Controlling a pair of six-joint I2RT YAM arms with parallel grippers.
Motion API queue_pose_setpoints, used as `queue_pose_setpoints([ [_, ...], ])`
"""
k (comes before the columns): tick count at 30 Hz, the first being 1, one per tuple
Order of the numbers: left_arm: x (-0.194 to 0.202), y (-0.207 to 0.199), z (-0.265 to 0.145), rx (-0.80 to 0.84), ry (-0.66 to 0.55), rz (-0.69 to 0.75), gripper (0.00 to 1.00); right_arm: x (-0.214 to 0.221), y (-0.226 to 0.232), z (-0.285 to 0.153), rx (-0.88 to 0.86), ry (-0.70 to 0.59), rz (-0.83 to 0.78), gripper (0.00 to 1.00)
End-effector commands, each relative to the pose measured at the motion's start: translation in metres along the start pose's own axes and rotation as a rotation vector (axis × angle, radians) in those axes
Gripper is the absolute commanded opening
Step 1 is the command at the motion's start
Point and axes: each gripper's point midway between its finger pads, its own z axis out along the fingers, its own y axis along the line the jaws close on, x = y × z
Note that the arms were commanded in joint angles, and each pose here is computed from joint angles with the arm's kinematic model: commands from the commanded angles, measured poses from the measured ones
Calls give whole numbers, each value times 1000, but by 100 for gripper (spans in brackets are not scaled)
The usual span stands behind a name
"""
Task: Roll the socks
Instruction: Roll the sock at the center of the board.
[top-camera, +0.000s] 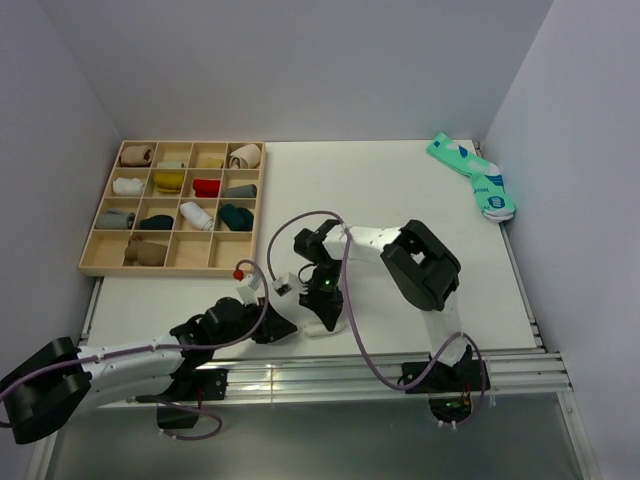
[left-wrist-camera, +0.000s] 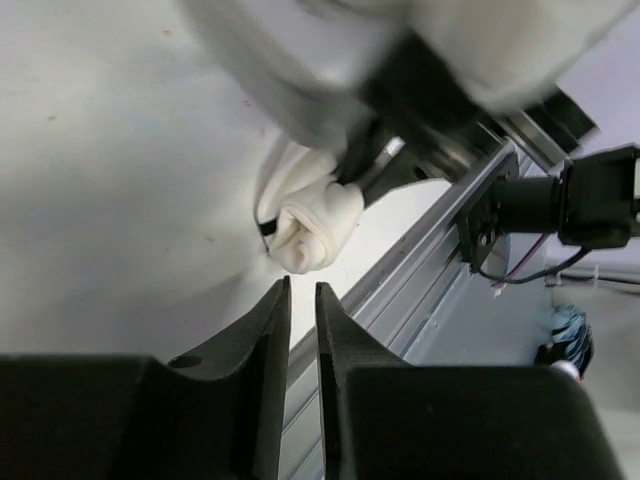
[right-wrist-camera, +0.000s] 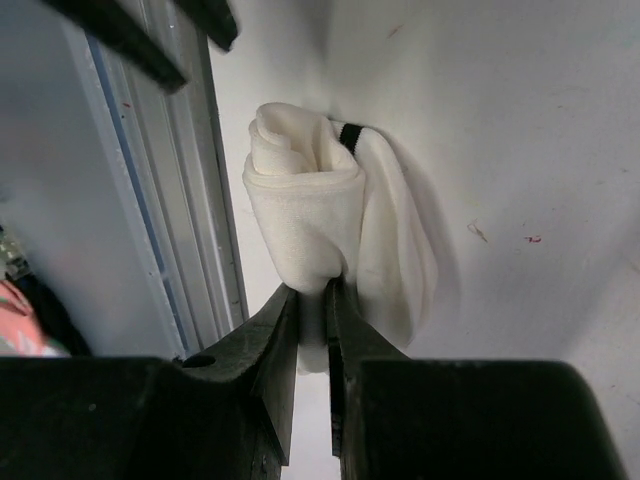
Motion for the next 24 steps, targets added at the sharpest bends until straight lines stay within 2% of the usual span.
queue_pose_setpoints([
  [1,-16,-28,3,87,-77,130,21,10,-14,1,12,61,32,5],
  [11,-18,-55,21,111,-40,304,38,11,-23,7,-16,83,70,6],
  [15,-18,-54,27,91,-33,352,38,10,-24,7,-18,82,77,6],
  [19,-14,-63,26,172,-43,370,39,7,-25,7,-22,79,87,6],
  [24,-11,-60,30,179,-43,387,41,6,-24,7,-29,79,94,6],
])
